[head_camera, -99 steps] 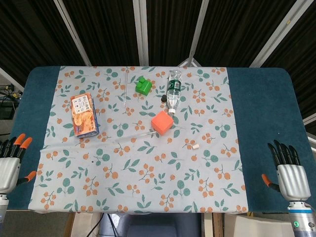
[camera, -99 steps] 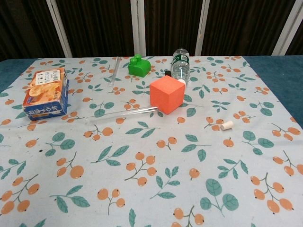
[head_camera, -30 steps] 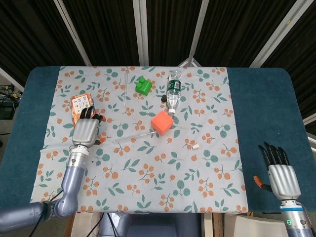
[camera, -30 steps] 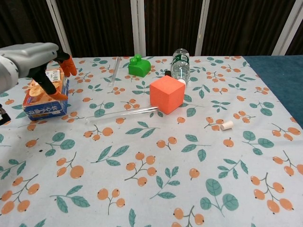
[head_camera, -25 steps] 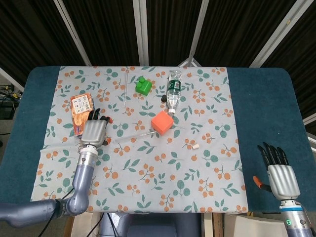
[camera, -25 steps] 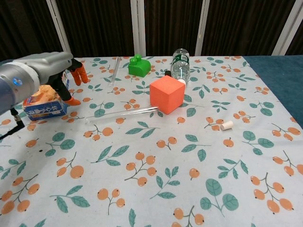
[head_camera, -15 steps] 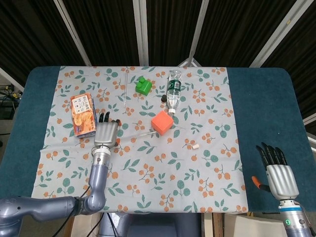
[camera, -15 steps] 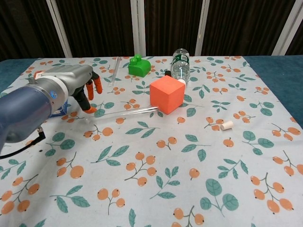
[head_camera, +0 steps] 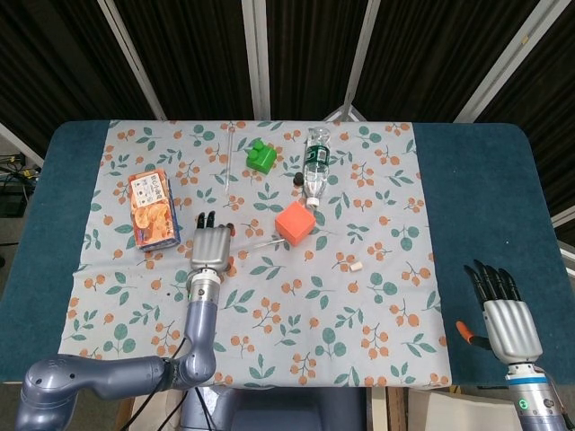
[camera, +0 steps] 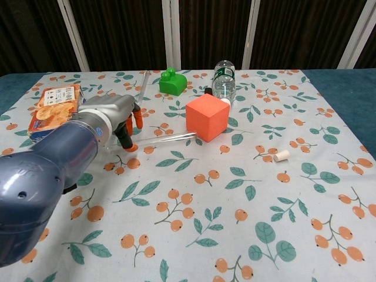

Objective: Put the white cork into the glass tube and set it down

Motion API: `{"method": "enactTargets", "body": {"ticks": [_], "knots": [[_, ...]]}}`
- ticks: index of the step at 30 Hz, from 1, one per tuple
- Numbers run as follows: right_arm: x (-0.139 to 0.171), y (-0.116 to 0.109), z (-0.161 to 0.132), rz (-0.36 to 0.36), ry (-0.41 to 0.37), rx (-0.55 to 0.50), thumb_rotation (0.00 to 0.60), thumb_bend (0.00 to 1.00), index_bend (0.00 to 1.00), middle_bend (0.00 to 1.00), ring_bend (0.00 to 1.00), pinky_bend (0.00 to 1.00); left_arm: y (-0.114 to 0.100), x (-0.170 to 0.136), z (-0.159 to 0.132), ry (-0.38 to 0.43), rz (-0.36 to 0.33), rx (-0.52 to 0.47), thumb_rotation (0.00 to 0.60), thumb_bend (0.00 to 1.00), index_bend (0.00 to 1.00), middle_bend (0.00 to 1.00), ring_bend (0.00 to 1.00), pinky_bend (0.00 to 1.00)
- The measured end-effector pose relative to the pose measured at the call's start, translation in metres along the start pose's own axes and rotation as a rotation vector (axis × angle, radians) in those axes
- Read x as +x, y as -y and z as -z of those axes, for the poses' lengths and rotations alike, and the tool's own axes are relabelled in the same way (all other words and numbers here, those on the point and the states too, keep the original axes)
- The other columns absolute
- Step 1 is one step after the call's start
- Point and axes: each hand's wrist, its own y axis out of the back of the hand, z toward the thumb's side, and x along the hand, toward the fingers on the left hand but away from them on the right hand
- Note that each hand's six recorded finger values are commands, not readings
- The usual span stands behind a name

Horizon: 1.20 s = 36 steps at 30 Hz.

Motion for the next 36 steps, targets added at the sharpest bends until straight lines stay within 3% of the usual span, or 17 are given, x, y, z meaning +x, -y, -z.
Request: {"method": "enactTargets", "body": {"ticks": [13, 28, 36], "knots": [[0.0, 0.0, 0.001, -0.001, 0.004, -0.019, 0.6, 0.28, 0.03, 0.0, 0.0, 0.0, 0.007, 0.008, -0.017, -0.001, 0.011, 0.0, 0.6, 0.38, 0.44, 0.44, 0.09, 0.0], [0.0, 0.0, 0.0, -0.003, 0.003, -0.038, 0.6, 0.28, 0.05, 0.0, 0.0, 0.0, 0.012, 0.01, -0.017, -0.023, 0.031, -0.011, 0.6, 0.41, 0.46, 0.41, 0.09, 0.0], [0.0, -0.001, 0.001, 0.005, 0.005, -0.036, 0.6, 0.28, 0.07, 0.0, 0.0, 0.0, 0.017, 0.01, -0.015, -0.025, 0.045, -0.009, 0.6, 0.55, 0.53, 0.42, 0.09, 0.0]]}}
